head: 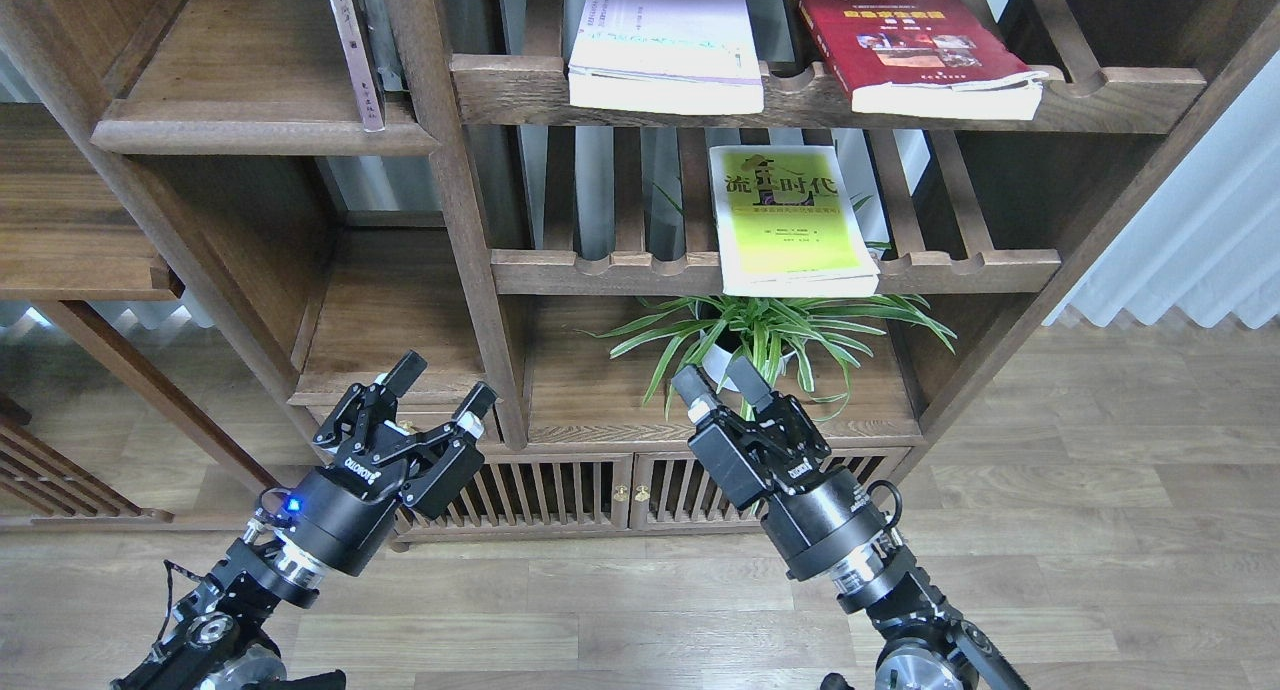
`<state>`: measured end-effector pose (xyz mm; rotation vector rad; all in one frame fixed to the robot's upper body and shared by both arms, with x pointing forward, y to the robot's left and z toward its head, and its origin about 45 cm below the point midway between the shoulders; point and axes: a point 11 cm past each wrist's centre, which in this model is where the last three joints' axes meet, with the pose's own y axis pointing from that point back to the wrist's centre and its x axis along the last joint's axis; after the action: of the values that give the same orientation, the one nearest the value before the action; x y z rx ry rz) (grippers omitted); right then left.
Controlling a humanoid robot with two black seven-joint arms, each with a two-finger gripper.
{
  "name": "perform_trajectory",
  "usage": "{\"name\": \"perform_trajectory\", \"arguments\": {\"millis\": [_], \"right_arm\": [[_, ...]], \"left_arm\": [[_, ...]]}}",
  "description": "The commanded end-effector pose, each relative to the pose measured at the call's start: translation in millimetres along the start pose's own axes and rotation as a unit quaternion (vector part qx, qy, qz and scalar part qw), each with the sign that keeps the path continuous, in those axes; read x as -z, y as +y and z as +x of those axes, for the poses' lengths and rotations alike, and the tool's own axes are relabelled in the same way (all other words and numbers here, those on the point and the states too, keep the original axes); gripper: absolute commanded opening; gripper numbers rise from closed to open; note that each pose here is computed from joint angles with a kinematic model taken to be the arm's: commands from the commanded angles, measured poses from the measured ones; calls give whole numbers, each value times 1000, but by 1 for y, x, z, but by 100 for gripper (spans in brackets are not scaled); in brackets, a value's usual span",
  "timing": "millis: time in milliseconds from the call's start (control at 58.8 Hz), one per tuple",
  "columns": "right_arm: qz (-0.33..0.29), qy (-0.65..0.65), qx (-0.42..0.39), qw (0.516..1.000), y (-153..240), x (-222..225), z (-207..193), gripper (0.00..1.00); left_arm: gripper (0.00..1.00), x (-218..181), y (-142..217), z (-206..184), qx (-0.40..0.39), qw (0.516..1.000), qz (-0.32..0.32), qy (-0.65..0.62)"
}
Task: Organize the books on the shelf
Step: 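Raise both grippers toward the shelf, opening them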
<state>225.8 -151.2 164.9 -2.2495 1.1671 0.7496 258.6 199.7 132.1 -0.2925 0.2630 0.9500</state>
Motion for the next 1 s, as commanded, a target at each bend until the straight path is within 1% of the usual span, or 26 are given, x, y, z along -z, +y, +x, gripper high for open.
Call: {"name": "perform_trajectory", "arguments": {"millis": [0, 306, 374, 494, 613, 749, 987], "right_arm": [[2, -32, 23, 999, 1, -2, -1, 100], [28, -74, 23, 997, -5, 6, 2, 100], [30, -75, 21, 997, -4, 6, 3, 100], [32, -74, 22, 997, -4, 7, 3, 100], [31, -76, 22, 996, -3, 6, 3, 100], [32, -80, 22, 996, -4, 6, 3, 100], [59, -131, 9, 990, -4, 12, 7, 100]], "left_arm": [[100, 1, -1, -3, 2, 1000, -1, 4], [100, 5, -1, -7, 8, 1000, 1, 13], [100, 8, -4, -18, 23, 999, -1, 36], [100, 8, -4, -23, 38, 997, -8, 68], [100, 3, -4, -18, 19, 994, -28, 103], [100, -1, -4, -12, 7, 993, -38, 114], [100, -7, -3, -1, -31, 980, -75, 183]]}}
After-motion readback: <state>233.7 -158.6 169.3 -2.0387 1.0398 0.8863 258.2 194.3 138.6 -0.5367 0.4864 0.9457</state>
